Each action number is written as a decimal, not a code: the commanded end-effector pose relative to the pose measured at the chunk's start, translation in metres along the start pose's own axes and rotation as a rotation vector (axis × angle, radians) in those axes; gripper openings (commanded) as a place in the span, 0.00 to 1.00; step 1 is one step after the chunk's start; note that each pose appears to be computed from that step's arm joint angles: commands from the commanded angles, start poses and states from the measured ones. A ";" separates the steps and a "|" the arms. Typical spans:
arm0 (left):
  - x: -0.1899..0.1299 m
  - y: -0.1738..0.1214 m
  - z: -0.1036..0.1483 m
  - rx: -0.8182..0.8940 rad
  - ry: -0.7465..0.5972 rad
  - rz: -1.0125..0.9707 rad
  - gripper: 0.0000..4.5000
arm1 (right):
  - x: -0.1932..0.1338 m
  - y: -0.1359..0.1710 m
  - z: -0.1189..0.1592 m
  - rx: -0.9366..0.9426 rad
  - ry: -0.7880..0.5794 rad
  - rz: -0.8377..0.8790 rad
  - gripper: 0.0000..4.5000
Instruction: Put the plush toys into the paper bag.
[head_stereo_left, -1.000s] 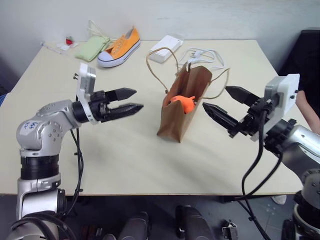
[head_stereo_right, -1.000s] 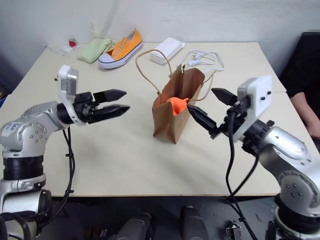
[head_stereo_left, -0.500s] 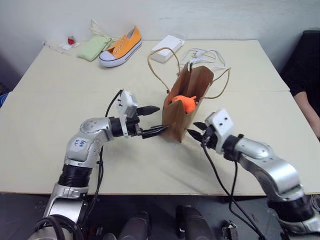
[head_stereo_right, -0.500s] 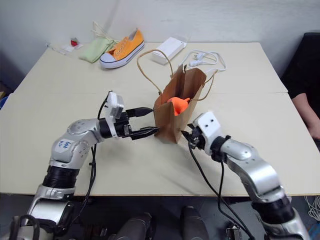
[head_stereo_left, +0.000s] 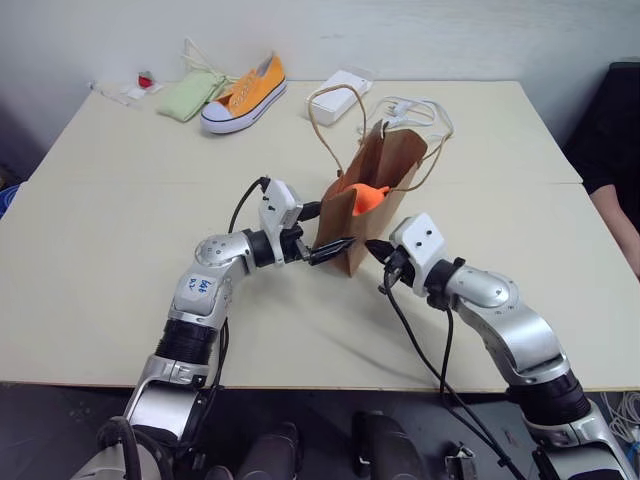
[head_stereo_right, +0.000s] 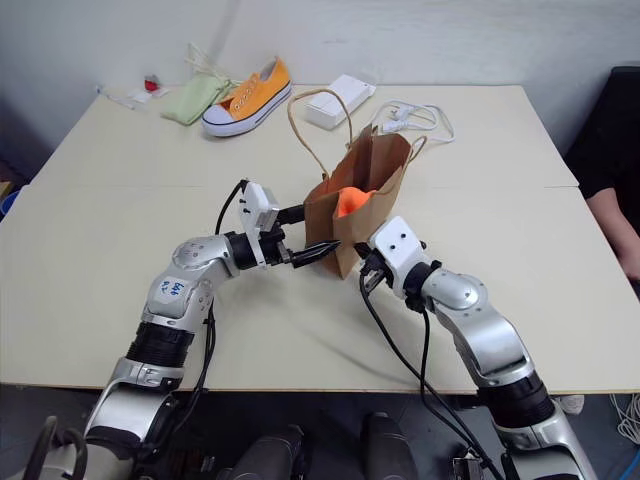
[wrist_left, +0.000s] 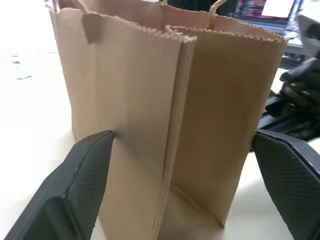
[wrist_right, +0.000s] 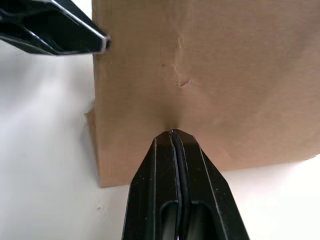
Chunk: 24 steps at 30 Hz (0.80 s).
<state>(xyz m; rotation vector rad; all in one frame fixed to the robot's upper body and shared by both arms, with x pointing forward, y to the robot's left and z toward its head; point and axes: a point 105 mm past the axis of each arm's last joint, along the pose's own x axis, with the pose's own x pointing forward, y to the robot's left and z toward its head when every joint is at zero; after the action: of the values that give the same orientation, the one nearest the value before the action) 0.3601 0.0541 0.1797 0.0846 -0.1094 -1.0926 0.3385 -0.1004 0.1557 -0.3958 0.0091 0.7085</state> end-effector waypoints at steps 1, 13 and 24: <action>0.004 -0.003 0.013 0.022 -0.045 -0.010 1.00 | 0.003 -0.001 0.012 -0.024 -0.051 0.001 0.01; 0.030 0.011 0.011 0.029 -0.025 0.100 1.00 | 0.014 0.002 0.014 -0.029 -0.068 0.005 0.01; 0.035 0.015 0.010 0.062 -0.030 0.036 0.30 | -0.007 0.010 0.022 -0.009 -0.137 0.035 0.00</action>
<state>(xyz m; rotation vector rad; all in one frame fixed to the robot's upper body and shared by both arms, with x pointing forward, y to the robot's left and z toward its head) 0.3877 0.0303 0.1797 0.1017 -0.1197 -1.0359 0.3311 -0.0870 0.1493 -0.3520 -0.0223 0.7674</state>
